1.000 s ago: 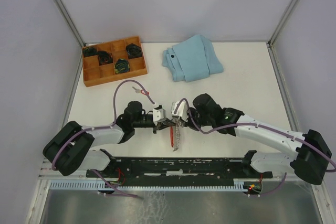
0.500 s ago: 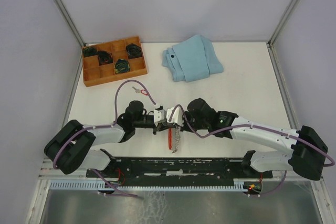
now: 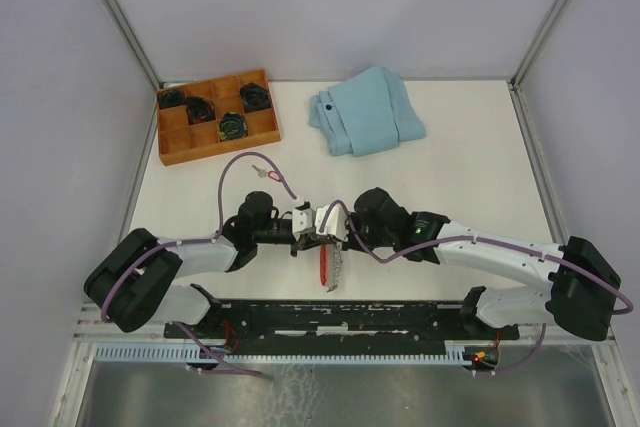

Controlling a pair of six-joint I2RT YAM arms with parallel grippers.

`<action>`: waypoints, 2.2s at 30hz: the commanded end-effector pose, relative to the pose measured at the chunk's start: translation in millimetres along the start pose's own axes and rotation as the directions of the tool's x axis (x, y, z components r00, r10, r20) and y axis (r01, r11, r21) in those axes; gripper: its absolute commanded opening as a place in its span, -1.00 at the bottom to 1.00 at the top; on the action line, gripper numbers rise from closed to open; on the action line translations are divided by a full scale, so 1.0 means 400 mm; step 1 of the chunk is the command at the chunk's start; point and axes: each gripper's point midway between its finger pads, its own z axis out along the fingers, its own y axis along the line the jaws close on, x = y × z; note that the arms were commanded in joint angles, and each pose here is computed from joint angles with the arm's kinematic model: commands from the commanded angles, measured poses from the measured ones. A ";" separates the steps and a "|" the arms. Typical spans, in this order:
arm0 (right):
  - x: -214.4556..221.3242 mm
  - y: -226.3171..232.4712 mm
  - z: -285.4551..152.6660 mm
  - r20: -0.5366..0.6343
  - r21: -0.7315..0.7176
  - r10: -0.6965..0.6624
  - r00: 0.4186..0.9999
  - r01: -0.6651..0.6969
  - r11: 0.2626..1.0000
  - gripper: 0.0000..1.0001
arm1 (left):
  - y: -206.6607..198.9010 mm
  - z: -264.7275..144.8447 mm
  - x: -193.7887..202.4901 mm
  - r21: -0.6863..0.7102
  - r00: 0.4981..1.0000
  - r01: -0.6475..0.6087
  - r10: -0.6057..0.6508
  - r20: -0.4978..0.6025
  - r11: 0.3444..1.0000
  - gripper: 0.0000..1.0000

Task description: Put the keys on the keyring

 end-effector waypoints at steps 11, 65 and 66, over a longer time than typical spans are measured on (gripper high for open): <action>-0.029 0.000 -0.010 0.042 0.008 -0.020 0.999 0.020 1.000 -0.98 | 0.020 0.007 -0.066 -0.001 0.991 -0.109 0.109 0.072 0.994 -0.95; -0.035 0.012 -0.010 0.083 -0.003 -0.003 0.997 0.003 1.000 -0.98 | 0.002 0.009 -0.064 0.043 0.989 -0.127 0.123 0.086 0.991 -0.95; -0.034 0.013 -0.010 0.083 -0.003 -0.002 0.997 0.002 1.000 -0.98 | 0.002 0.010 -0.065 0.044 0.989 -0.127 0.123 0.087 0.991 -0.95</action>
